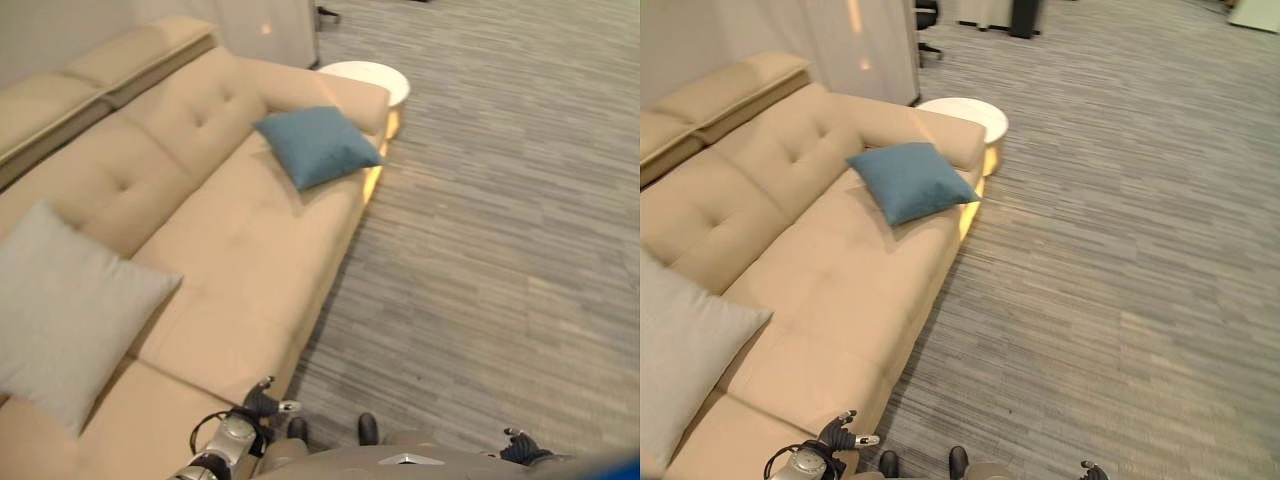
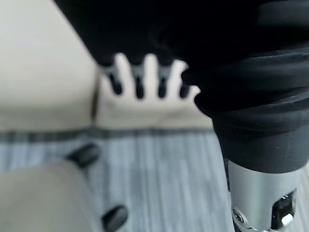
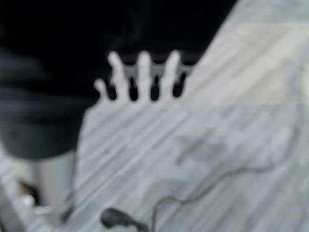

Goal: Pick up all the scattered cushions and arrange them neatly on the sofa.

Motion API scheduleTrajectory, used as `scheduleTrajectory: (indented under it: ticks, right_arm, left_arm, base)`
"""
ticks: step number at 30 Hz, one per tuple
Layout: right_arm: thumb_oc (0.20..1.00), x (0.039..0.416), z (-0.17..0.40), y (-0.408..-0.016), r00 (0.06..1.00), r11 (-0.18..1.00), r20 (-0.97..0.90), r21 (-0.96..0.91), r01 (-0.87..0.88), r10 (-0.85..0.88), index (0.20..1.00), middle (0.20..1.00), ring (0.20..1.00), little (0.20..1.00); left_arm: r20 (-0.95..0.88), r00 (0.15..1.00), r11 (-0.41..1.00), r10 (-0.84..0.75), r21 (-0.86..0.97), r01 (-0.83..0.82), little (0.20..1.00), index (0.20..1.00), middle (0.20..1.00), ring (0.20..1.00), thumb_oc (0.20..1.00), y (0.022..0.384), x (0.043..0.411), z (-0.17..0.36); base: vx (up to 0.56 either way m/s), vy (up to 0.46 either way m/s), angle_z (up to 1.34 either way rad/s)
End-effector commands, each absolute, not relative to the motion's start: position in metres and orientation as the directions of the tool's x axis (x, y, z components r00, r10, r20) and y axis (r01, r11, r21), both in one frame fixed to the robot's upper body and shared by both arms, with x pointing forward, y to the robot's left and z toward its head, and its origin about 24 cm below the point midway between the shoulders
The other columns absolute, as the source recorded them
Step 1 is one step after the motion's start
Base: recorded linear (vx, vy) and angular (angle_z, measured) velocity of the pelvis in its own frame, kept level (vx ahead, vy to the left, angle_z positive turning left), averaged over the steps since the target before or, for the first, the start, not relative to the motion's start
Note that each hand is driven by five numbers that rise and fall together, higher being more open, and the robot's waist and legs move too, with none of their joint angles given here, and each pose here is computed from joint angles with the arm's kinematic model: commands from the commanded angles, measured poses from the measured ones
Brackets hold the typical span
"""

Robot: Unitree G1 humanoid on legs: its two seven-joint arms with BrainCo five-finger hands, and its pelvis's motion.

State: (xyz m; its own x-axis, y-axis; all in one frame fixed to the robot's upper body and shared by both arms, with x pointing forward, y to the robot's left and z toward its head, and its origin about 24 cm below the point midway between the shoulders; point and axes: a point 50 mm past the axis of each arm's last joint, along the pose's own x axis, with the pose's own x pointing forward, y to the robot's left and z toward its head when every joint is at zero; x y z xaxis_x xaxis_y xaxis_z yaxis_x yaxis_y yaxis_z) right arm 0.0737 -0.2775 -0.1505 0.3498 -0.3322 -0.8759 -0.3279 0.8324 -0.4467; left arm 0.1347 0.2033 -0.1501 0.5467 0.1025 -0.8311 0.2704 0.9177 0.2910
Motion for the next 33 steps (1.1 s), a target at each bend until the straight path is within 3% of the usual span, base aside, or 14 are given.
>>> scheduleTrajectory:
  ticks: [1, 5, 11, 23, 33]
  right_arm:
    - [1.0, 0.099, -0.149, -0.264, 0.413, 0.838, -0.857, -0.45, -0.309, -0.308, 1.0, 1.0, 1.0, 1.0]
    - [1.0, 0.115, -0.147, -0.255, 0.459, 0.849, -0.841, -0.445, -0.285, -0.286, 1.0, 1.0, 1.0, 1.0]
    - [1.0, 0.104, -0.149, -0.261, 0.426, 0.859, -0.849, -0.443, -0.255, -0.311, 1.0, 1.0, 1.0, 1.0]
    - [1.0, 0.094, -0.147, -0.276, 0.402, 0.864, -0.84, -0.466, -0.19, -0.364, 1.0, 1.0, 1.0, 1.0]
    - [1.0, 0.1, -0.147, -0.27, 0.429, 0.865, -0.834, -0.462, -0.196, -0.348, 1.0, 1.0, 1.0, 1.0]
  left_arm:
    - [-0.798, 0.575, 0.901, 0.18, 0.368, 0.228, 1.0, 1.0, 1.0, 1.0, 1.0, 0.233, 0.141, -0.141]
    - [-0.797, 0.554, 0.903, 0.241, 0.394, 0.174, 1.0, 1.0, 1.0, 1.0, 1.0, 0.249, 0.137, -0.14]
    - [-0.823, 0.505, 0.907, 0.262, 0.388, 0.161, 1.0, 1.0, 1.0, 1.0, 1.0, 0.255, 0.123, -0.144]
    - [-0.812, 0.563, 0.912, 0.156, 0.337, 0.233, 1.0, 1.0, 1.0, 1.0, 1.0, 0.223, 0.146, -0.143]
    - [-0.849, 0.497, 0.916, 0.178, 0.327, 0.231, 1.0, 1.0, 1.0, 1.0, 1.0, 0.225, 0.124, -0.152]
  base:
    - [-0.11, 0.096, -1.08]
    - [-0.08, 0.057, -1.45]
    - [0.0, -0.022, -0.62]
    - [0.08, -0.159, -0.01]
    - [0.32, 0.009, -0.05]
